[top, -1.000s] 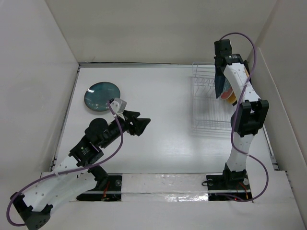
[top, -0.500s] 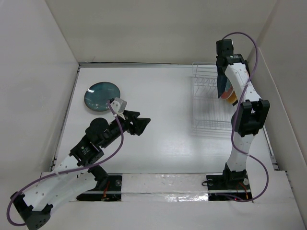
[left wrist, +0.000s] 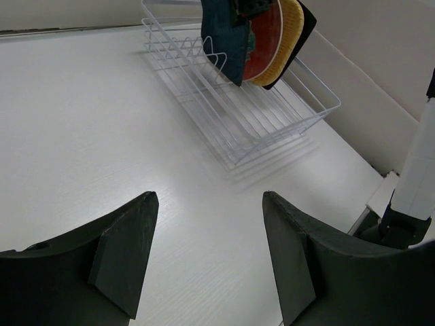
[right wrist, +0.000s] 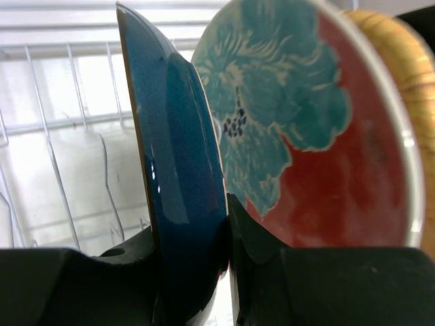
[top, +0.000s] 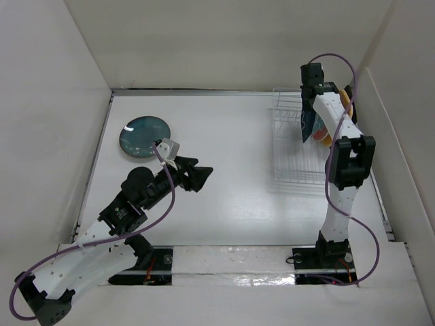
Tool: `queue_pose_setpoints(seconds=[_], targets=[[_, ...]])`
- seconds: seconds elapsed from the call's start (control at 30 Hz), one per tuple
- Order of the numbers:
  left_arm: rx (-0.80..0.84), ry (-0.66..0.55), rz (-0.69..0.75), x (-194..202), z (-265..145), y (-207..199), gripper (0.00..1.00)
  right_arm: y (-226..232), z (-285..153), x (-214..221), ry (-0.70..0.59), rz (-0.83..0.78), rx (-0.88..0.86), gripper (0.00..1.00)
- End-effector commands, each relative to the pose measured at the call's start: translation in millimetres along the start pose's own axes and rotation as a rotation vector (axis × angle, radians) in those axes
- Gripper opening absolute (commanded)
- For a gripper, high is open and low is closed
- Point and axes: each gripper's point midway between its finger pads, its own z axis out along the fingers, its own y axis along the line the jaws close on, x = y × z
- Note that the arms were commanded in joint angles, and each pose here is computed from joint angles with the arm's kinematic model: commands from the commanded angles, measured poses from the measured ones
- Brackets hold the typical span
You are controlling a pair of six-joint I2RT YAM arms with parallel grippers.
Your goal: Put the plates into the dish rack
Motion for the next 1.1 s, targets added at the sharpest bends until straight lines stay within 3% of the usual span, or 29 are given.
queue_pose_setpoints(seconds=[0.0, 0.43, 0.47, 0.57, 0.6, 0.7, 0.9, 1.07], targets=[[0.008, -0.039, 0.014, -11, 1, -3, 0.59, -8, -3, -24, -0.089, 0.042, 0.029, 0.0], [0.007, -0.037, 0.014, -11, 2, -3, 0.59, 12, 12, -2, -0.044, 0.036, -0.03, 0.02], [0.007, -0.037, 0.014, -11, 2, -3, 0.59, 12, 12, -1, -0.043, 0.035, -0.031, 0.04], [0.005, -0.038, 0.012, -11, 2, -3, 0.59, 12, 11, -1, -0.051, 0.042, -0.036, 0.29], [0.003, -0.037, 0.012, -11, 2, -2, 0.59, 9, 7, -4, -0.06, 0.049, -0.032, 0.43], [-0.001, -0.036, 0.01, -10, 3, -1, 0.58, 8, -4, -12, -0.098, 0.064, -0.034, 0.61], [-0.022, -0.029, 0.004, -8, 7, 2, 0.55, -1, -47, -42, -0.238, 0.192, -0.083, 0.68], [-0.094, -0.024, -0.015, -6, 13, 17, 0.44, 3, -93, -49, -0.378, 0.317, -0.171, 0.69]])
